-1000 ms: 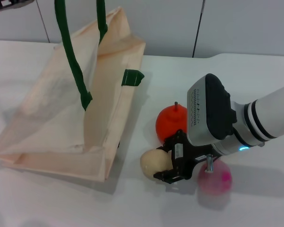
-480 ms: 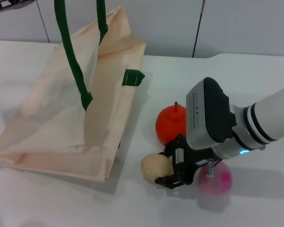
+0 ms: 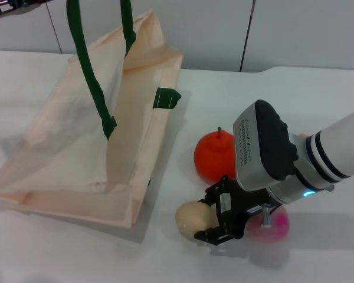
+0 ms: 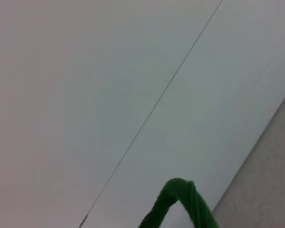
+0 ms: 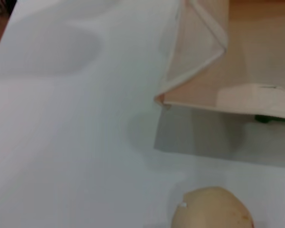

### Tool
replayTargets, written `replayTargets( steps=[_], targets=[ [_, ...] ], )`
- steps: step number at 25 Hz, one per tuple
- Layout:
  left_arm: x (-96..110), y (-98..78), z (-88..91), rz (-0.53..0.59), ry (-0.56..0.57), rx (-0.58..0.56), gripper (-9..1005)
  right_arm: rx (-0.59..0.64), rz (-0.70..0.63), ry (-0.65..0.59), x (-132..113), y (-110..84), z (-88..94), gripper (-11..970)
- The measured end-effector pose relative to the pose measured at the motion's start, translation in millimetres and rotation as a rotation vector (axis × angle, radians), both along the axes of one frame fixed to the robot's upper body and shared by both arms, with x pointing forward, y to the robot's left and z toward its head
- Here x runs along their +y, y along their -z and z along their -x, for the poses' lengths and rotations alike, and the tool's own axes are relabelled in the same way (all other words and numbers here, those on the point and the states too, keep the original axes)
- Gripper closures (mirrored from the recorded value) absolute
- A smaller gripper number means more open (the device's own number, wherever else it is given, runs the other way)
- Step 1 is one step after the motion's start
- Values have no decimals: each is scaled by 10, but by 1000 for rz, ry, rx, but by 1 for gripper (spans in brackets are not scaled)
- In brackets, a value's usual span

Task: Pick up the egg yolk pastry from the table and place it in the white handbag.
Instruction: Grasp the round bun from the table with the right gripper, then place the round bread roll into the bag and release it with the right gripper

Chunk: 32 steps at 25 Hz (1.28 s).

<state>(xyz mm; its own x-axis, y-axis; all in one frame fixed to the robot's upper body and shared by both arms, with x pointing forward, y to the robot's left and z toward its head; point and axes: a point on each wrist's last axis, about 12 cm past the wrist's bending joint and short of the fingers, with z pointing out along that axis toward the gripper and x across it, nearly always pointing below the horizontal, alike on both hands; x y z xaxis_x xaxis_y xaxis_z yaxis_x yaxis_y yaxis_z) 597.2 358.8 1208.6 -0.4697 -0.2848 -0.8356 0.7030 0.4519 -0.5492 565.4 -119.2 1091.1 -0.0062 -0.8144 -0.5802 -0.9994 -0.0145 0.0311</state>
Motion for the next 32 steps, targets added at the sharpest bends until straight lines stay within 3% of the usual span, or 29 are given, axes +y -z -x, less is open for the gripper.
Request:
replayTargets(
  steps=[15, 24, 32],
  targets=[
    [11, 0, 4, 0, -2, 2, 782, 28, -58, -13, -36, -154, 21, 379],
    [7, -18, 3, 7, 6, 0, 777, -71, -168, -13, -137, -623, -113, 383],
    [-85, -52, -47, 35, 48, -7, 773, -209, -216, 12, 100, -871, -351, 387]
  ],
)
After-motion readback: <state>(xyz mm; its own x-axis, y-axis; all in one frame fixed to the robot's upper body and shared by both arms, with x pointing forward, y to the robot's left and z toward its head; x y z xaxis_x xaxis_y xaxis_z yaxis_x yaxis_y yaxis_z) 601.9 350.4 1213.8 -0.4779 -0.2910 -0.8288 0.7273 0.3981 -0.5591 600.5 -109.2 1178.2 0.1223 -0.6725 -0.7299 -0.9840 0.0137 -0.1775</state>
